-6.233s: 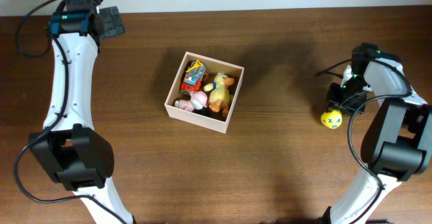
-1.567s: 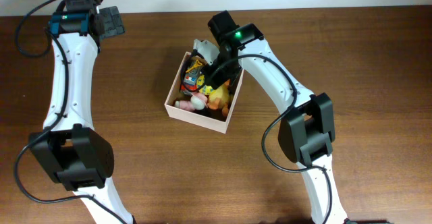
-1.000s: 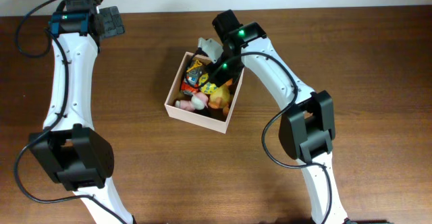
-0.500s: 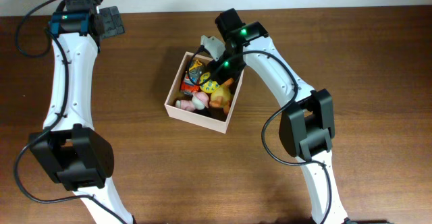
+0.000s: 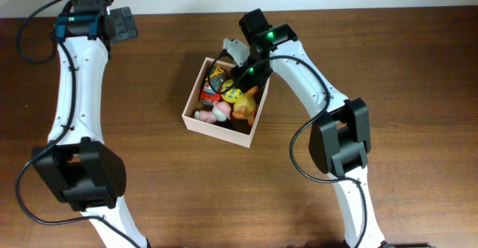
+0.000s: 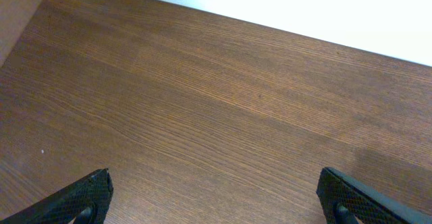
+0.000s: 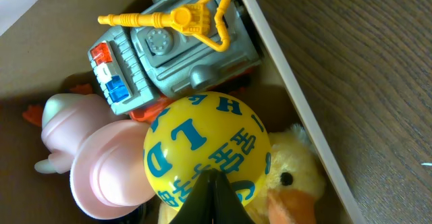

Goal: Pack container
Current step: 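Lower the yellow ball into the box beside the truck and duck, then press the ball down into the box and open the right gripper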

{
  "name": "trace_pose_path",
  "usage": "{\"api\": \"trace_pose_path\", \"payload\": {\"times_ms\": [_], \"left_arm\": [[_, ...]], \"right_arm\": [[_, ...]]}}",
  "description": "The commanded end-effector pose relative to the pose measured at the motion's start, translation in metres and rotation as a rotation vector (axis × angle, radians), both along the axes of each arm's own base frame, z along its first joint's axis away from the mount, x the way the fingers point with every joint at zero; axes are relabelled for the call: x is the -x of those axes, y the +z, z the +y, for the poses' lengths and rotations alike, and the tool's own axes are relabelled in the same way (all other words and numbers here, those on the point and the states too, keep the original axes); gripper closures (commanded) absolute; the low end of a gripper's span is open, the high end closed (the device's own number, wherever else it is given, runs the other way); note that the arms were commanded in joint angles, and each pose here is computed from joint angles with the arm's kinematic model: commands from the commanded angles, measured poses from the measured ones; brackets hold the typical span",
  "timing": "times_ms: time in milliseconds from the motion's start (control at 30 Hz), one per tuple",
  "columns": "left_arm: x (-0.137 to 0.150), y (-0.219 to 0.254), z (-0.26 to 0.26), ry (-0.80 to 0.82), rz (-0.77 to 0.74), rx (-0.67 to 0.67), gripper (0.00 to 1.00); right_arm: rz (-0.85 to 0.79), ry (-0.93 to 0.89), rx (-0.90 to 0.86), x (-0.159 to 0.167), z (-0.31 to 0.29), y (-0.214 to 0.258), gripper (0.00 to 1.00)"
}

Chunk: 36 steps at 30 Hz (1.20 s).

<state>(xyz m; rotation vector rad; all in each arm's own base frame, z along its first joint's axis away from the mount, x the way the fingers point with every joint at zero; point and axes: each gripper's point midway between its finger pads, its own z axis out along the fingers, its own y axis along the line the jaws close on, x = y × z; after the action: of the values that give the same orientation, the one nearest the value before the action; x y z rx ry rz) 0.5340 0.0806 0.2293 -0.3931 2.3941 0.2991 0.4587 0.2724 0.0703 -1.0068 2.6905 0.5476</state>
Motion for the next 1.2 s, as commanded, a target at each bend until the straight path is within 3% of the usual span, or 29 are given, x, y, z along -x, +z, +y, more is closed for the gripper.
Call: {"api": "trace_pose_path", "payload": {"times_ms": [0,633,667,833,933,1167], "left_arm": [[0.001,0.002,0.002,0.016,-0.007,-0.001,0.01],[0.001,0.002,0.002,0.016,-0.007,-0.001,0.01],[0.001,0.002,0.002,0.016,-0.007,-0.001,0.01],[0.001,0.002,0.002,0.016,-0.007,-0.001,0.01],[0.001,0.002,0.002,0.016,-0.007,-0.001,0.01],[0.001,0.002,0.002,0.016,-0.007,-0.001,0.01]], "right_arm": [[0.075,0.004,0.102,0.009,-0.01,-0.053,0.96],[0.069,0.015,0.033,0.01,0.001,-0.002,0.86],[0.072,0.016,0.034,0.01,0.001,-0.002,0.84],[0.051,0.019,0.01,0.01,0.003,0.012,0.53],[0.012,0.018,-0.008,0.003,0.006,0.027,0.47],[-0.015,0.022,-0.02,0.0,0.009,0.038,0.46]]}}
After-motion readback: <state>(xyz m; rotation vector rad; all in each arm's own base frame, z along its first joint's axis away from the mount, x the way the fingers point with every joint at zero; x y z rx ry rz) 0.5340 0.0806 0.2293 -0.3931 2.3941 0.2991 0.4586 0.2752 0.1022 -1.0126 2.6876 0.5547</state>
